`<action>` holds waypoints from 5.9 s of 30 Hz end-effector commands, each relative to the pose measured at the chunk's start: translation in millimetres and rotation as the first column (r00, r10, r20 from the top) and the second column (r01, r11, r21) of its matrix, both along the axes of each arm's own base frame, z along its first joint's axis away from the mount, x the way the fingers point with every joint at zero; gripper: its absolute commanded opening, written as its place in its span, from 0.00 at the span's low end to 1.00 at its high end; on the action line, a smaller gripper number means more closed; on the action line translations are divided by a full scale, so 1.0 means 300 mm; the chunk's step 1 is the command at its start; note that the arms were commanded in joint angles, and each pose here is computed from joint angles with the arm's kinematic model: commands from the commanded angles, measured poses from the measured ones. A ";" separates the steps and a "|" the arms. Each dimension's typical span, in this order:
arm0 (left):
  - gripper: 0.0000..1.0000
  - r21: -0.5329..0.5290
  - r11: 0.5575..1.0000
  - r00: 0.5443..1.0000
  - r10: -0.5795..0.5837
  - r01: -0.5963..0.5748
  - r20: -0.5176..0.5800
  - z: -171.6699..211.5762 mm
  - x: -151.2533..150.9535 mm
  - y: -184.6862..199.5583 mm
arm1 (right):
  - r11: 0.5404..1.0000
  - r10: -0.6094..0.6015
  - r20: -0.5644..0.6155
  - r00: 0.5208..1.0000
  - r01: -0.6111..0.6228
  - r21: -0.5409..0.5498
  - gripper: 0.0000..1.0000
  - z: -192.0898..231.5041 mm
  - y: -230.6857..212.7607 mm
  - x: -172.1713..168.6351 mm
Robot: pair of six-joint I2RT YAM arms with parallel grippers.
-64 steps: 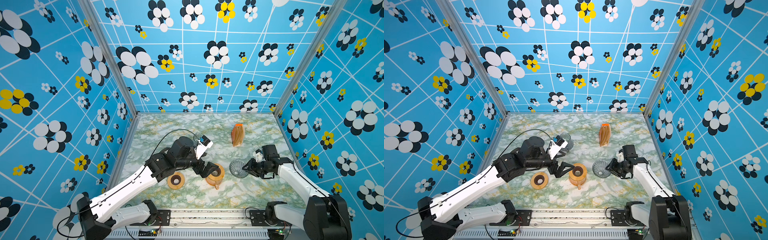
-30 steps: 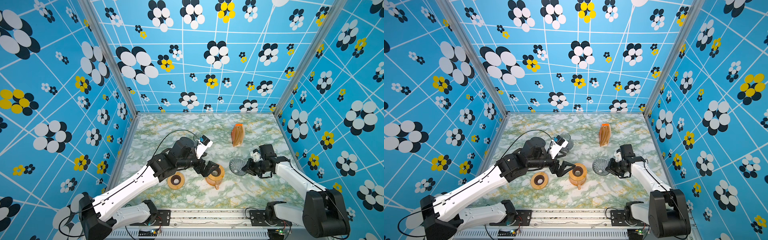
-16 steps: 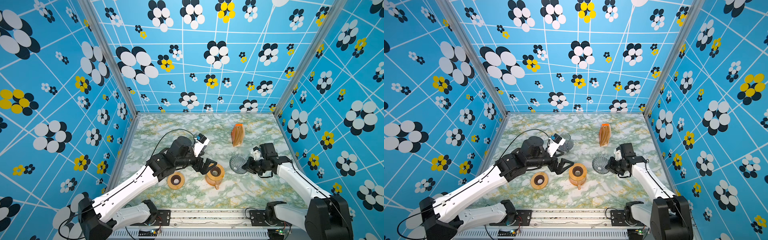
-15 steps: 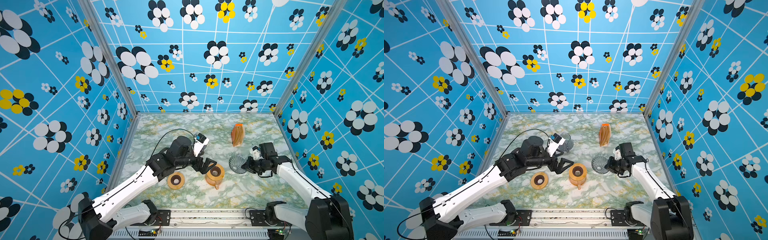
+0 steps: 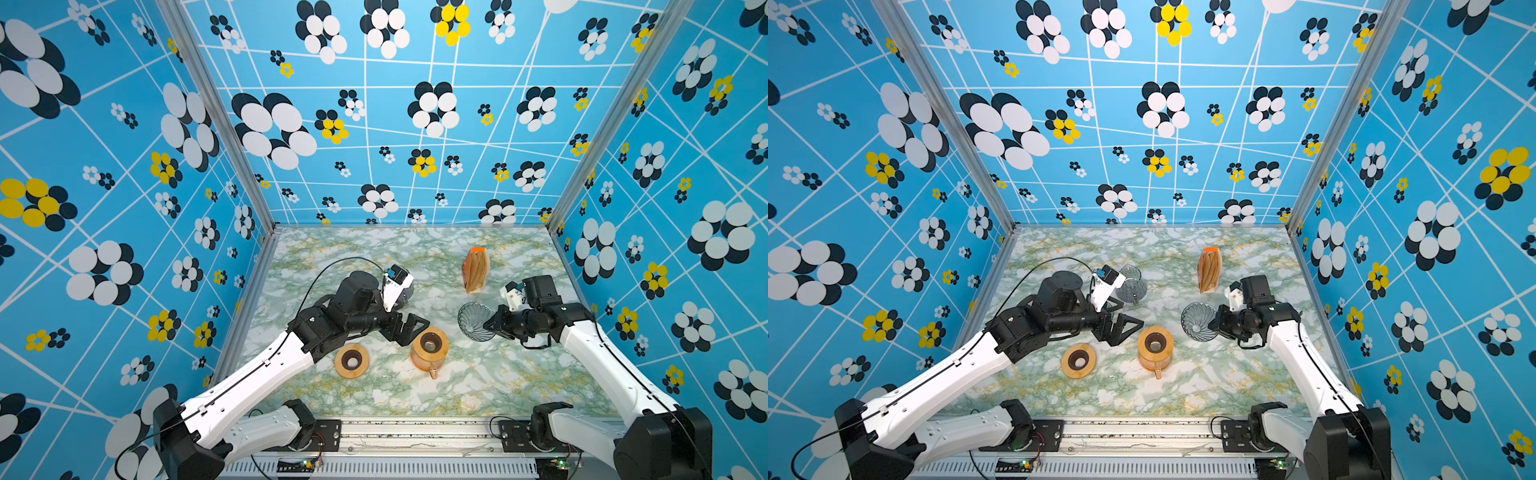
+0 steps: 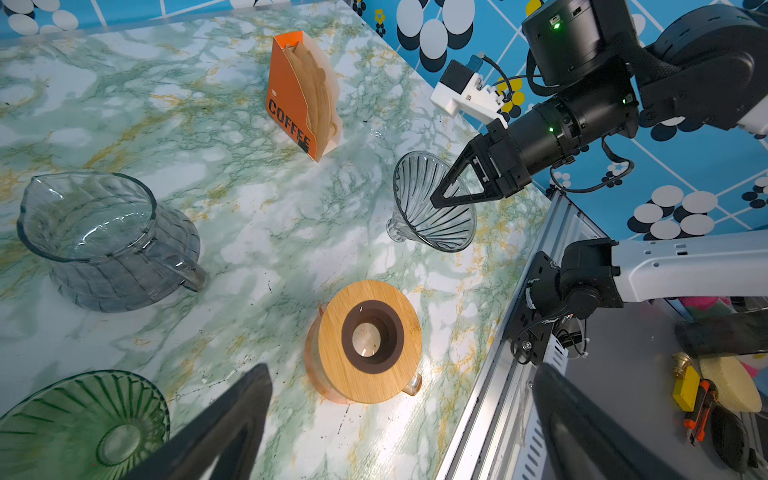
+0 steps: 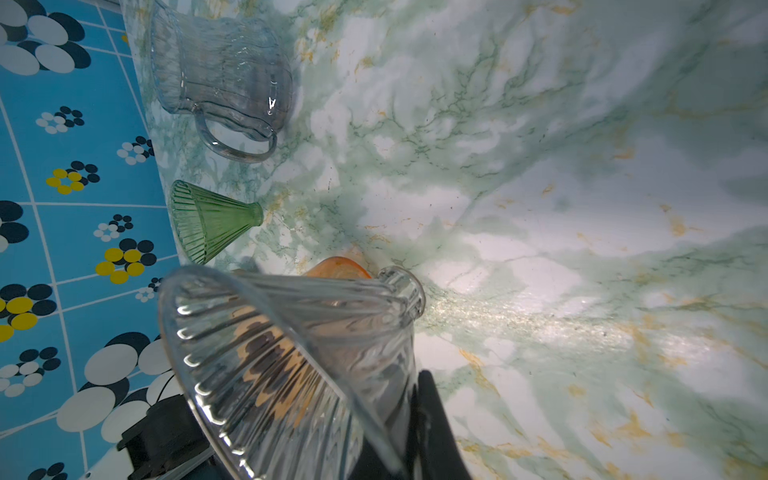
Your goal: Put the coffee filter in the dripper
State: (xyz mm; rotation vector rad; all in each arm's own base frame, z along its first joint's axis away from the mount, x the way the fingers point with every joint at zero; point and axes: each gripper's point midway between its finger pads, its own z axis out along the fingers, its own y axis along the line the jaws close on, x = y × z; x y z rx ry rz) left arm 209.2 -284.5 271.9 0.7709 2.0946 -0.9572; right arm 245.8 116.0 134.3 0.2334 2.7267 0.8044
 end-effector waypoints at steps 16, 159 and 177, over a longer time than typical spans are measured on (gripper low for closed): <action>0.99 0.013 1.000 1.000 -0.009 0.009 -0.009 0.016 -0.013 0.091 | 0.979 0.198 0.055 0.979 -0.200 0.042 0.10 0.245 0.179 -0.042; 0.99 -0.013 0.995 0.993 -0.103 0.103 0.054 0.013 -0.133 0.156 | 0.917 0.375 -0.107 0.921 -0.385 -0.105 0.12 0.028 0.400 -0.095; 0.99 -0.017 0.996 0.995 -0.090 0.091 0.050 0.014 -0.120 0.151 | 0.921 0.371 -0.051 0.927 -0.375 -0.109 0.24 0.100 0.396 -0.086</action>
